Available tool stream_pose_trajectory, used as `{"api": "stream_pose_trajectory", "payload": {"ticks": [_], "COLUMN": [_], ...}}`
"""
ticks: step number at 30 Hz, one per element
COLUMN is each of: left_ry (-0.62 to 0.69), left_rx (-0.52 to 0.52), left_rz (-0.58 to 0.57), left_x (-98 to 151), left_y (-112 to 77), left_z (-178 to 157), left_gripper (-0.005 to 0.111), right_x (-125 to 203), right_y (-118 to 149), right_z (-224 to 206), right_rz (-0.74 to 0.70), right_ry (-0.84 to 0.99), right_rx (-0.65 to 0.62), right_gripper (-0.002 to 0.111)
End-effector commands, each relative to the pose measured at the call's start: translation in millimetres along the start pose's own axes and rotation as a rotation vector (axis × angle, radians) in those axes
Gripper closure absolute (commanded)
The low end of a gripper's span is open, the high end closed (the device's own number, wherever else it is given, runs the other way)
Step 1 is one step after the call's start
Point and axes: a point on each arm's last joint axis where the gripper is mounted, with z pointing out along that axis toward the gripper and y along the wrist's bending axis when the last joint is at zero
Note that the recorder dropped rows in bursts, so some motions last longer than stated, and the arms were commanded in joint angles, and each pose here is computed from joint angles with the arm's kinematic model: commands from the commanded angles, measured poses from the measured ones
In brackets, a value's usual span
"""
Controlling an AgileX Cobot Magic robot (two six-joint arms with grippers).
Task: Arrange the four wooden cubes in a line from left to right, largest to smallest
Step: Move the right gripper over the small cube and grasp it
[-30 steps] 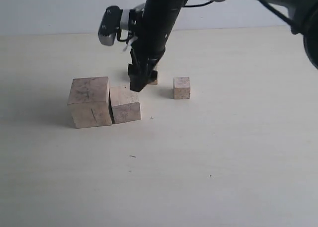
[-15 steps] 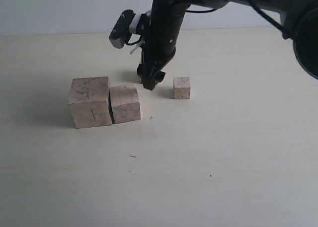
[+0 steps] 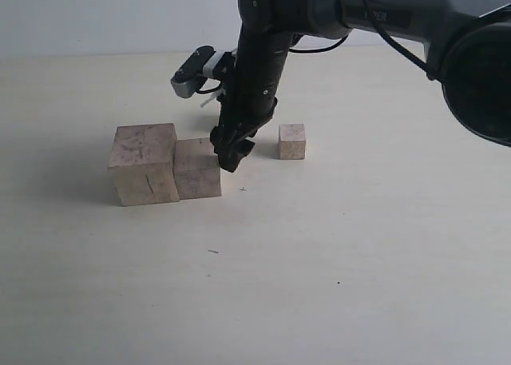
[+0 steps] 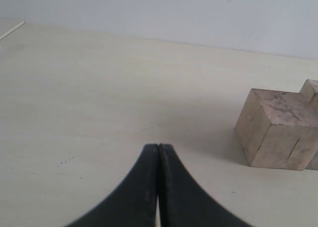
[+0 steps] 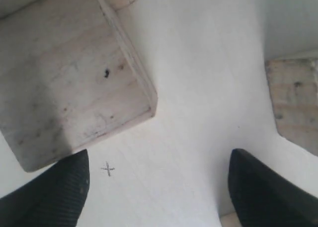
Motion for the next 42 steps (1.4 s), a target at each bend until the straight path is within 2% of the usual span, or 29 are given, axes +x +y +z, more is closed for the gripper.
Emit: {"api": "stream_pose_trajectory", "payload": {"ticks": [1,10,15,19,22,25,27,31,35,37,39,42], "left_ry": [-0.014,-0.014,-0.014,-0.014,-0.014,-0.014,-0.014,-0.014,-0.014,-0.014,-0.014,-0.014], "left_rx": [0.006,0.006,0.006,0.006,0.006,0.006,0.006,0.006,0.006,0.006,0.006,0.006], "left_rz": [0.007,0.007,0.007,0.007,0.007,0.007,0.007,0.007,0.007,0.007,0.007,0.007], "left_x": [-1.1,-1.1,-1.1,-1.1,-1.1,-1.1,-1.1,-1.1,-1.1,-1.1,-1.1,-1.1], "left_y": [-0.4,-0.4,-0.4,-0.4,-0.4,-0.4,-0.4,-0.4,-0.4,-0.4,-0.4,-0.4], "left_z": [-0.4,-0.4,-0.4,-0.4,-0.4,-0.4,-0.4,-0.4,-0.4,-0.4,-0.4,-0.4], "left_gripper": [0.107,0.107,0.107,0.107,0.107,0.107,0.107,0.107,0.107,0.107,0.107,0.107], "right_x": [0.7,2.7,3.7,-3.5,-3.4,-2.2,-2.4,-4.4,-6.2,-7.5,-9.0,-12.7], "right_y": [0.9,0.5,-1.6,-7.5,-11.1,-12.7,-12.8,-14.0,-16.5,-18.1,-19.4,-23.6], "right_z": [-2.0,-4.0,-26.6,-53.9,-68.7,-71.8,-71.8,-72.4,-73.3,-74.0,-72.1,-63.3], "right_rz": [0.013,0.007,0.007,0.042,0.054,0.088,0.135,0.388,0.617,0.734,0.779,0.781], "right_ry": [0.002,0.023,0.031,-0.070,-0.103,-0.110,-0.118,-0.173,-0.229,-0.265,-0.288,-0.326], "right_rx": [-0.024,-0.016,0.057,0.183,0.233,0.238,0.236,0.230,0.232,0.232,0.229,0.234], "right_gripper": [0.036,0.036,0.036,0.047,0.057,0.058,0.058,0.059,0.069,0.070,0.065,0.046]}}
